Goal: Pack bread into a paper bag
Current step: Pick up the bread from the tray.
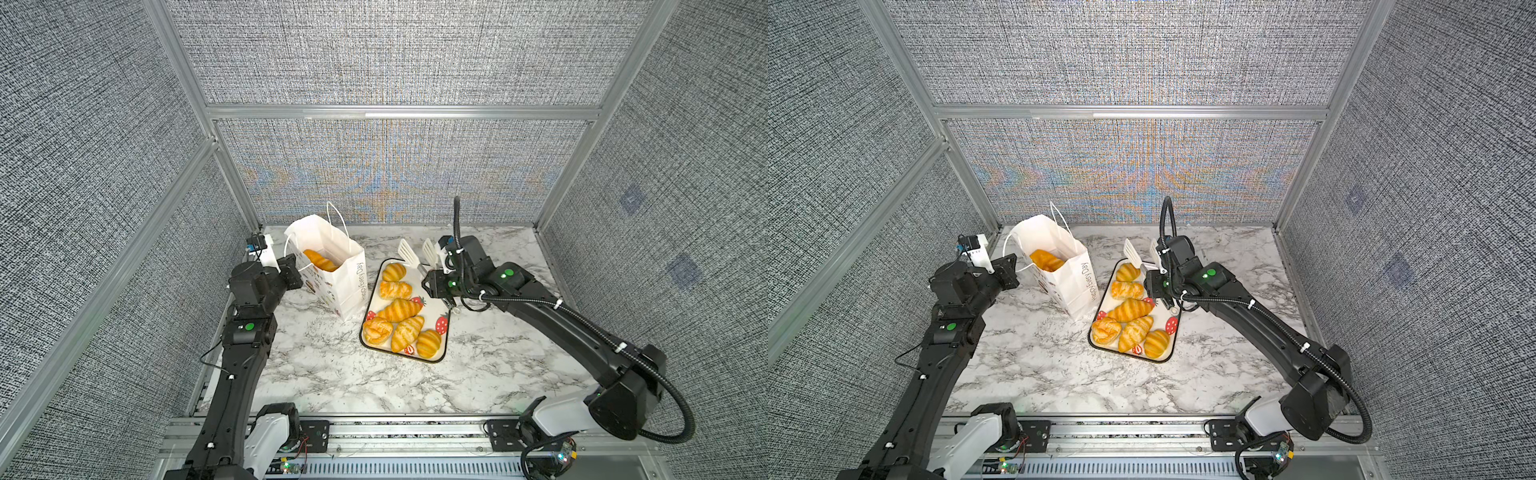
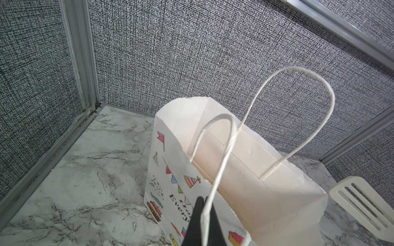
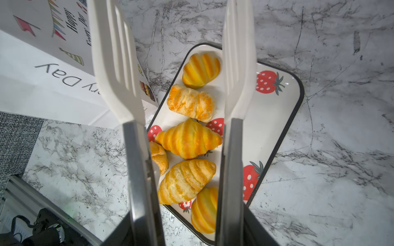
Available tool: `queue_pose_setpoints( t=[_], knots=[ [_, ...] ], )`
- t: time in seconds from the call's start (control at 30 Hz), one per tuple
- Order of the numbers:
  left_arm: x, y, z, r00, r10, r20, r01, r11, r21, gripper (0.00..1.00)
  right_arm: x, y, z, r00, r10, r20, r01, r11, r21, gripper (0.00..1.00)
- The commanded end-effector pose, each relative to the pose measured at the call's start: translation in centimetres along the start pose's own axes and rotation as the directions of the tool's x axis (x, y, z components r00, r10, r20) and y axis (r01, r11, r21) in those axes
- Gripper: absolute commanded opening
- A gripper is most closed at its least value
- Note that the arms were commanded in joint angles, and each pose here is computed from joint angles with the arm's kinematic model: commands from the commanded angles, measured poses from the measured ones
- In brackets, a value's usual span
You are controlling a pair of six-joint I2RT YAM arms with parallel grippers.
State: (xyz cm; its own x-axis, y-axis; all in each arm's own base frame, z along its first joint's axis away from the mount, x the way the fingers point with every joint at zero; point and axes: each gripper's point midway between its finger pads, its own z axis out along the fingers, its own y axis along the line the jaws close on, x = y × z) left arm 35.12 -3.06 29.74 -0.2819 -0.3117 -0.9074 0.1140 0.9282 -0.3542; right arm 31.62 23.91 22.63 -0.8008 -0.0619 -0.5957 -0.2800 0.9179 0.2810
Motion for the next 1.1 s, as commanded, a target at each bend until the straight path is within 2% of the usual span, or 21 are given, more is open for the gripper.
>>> queue_pose_setpoints(
  t=[0.0,0.17,0.6,1.07],
  knots=[
    [-0.3,-0.1,0.0,1.0,0.002,0.012,-0.002,1.0,0.009,0.0,-0.2,0.0,0.6,0.999,0.049,0.015,-0.049,0.999,-0.02,0.55],
    [-0.2,-0.1,0.0,1.0,0.001,0.01,-0.001,1.0,0.008,0.0,1.6,-1.2,2.3,0.993,0.103,-0.064,-0.103,0.995,0.008,0.55],
    [-0.2,-0.2,0.2,1.0,-0.004,0.007,0.003,1.0,0.016,0.0,5.9,-2.6,6.0,0.966,0.203,-0.16,-0.206,0.979,-0.005,0.55],
    [-0.1,-0.2,0.2,1.0,-0.004,0.004,0.004,1.0,0.016,0.0,7.4,-2.5,8.4,0.954,0.224,-0.2,-0.235,0.972,-0.028,0.53]
  ],
)
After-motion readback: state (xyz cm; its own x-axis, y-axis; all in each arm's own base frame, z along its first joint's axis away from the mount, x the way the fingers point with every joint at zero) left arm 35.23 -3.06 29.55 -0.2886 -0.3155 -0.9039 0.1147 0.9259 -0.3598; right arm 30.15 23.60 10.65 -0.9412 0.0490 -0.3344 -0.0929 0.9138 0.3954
